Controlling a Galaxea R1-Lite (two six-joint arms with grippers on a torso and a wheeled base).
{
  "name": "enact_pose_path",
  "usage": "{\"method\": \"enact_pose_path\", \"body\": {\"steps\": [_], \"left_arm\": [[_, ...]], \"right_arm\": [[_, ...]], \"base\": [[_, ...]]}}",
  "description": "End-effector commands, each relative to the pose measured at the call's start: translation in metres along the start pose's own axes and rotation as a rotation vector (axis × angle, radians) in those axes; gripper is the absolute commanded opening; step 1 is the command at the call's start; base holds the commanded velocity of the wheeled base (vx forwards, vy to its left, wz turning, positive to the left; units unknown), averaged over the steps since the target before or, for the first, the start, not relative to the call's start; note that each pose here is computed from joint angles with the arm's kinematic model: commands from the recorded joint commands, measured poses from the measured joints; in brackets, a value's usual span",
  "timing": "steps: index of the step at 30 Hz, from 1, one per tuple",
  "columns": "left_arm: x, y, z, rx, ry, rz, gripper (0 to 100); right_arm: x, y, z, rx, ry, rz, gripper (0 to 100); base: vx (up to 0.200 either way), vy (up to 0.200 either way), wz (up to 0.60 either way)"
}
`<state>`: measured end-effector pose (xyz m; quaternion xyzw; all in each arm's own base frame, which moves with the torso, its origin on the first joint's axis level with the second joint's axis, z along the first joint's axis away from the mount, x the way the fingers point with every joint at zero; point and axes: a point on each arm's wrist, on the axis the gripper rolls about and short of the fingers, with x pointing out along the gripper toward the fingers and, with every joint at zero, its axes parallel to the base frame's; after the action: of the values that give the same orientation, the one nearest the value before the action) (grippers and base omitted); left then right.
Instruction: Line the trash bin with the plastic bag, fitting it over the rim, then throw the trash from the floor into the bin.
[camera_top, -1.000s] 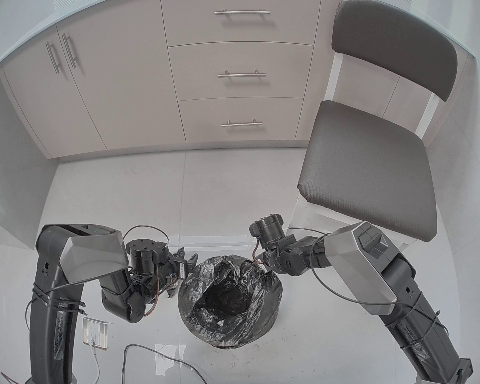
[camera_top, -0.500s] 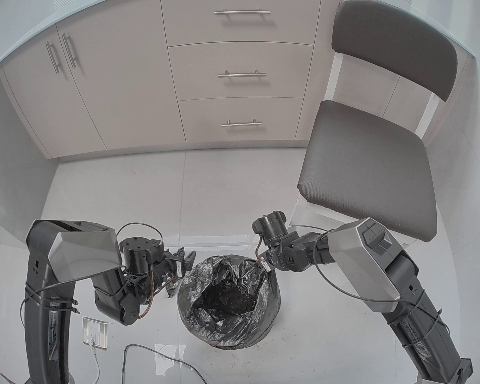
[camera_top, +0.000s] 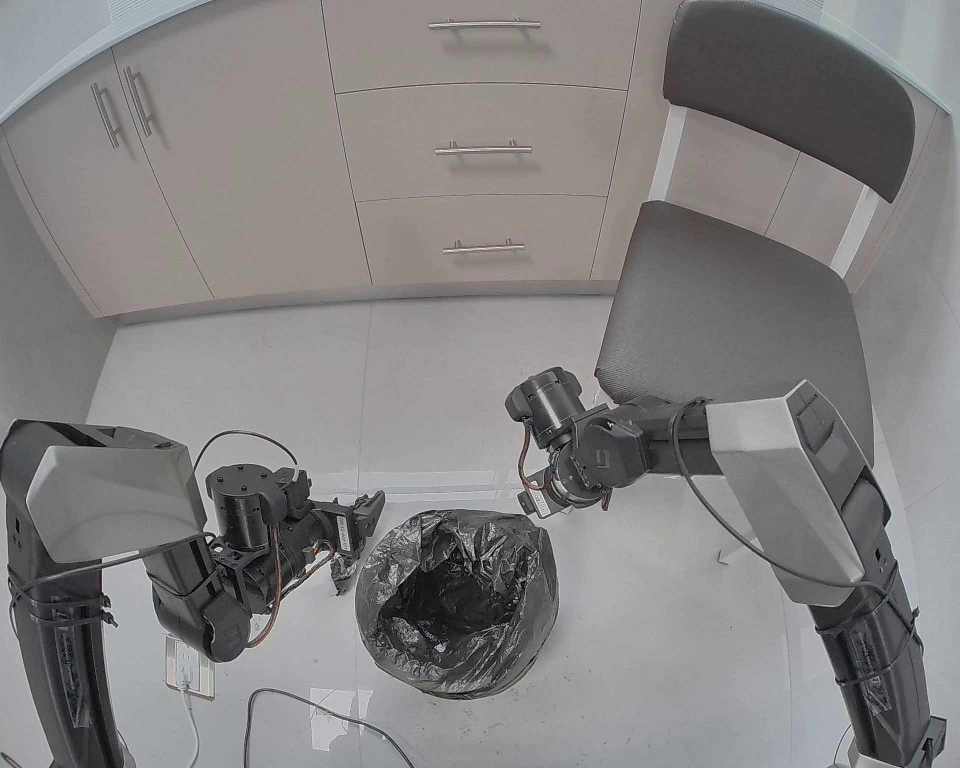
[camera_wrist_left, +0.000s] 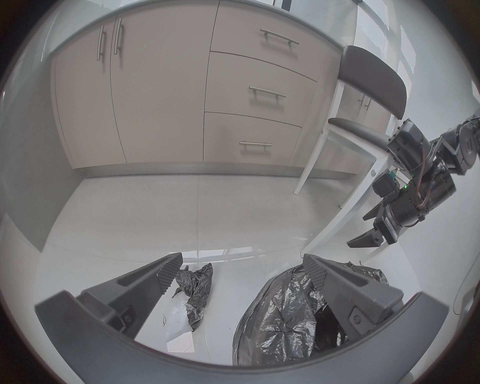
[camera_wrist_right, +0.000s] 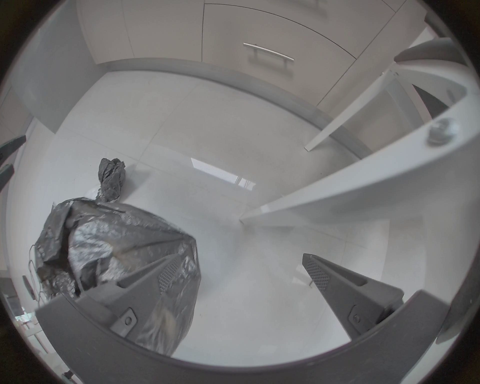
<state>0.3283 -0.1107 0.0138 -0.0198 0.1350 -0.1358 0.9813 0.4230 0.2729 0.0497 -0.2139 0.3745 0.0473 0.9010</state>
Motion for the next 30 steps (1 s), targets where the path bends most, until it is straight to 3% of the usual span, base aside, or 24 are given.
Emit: {"method": "enact_pose_path", "body": {"steps": [1,4,8,16,30], "left_arm": [[-0.017,-0.003,0.009,-0.015,-0.018,-0.011,100],[-0.021,-0.014,0.005,-0.055,0.001,-0.050,100],[-0.020,-0.025,0.000,-0.059,0.015,-0.088,100],[-0.020,-0.042,-0.004,-0.045,0.030,-0.135,100],[0.013,-0.041,-0.039,-0.036,0.087,-0.118,100]], "right_arm": [[-0.042,-0.011,0.013,0.057,0.010,0.013,100],[-0.047,-0.007,0.003,0.053,0.103,0.016,100],[-0.046,0.012,-0.008,0.019,0.153,0.033,100],[-0.040,0.038,-0.021,-0.013,0.181,0.051,100],[-0.011,0.057,-0.043,0.004,0.248,0.071,100]], "base": [[0.000,0.000,0.00],[0.000,0.000,0.00],[0.000,0.000,0.00],[0.000,0.000,0.00],[0.000,0.000,0.00]]}}
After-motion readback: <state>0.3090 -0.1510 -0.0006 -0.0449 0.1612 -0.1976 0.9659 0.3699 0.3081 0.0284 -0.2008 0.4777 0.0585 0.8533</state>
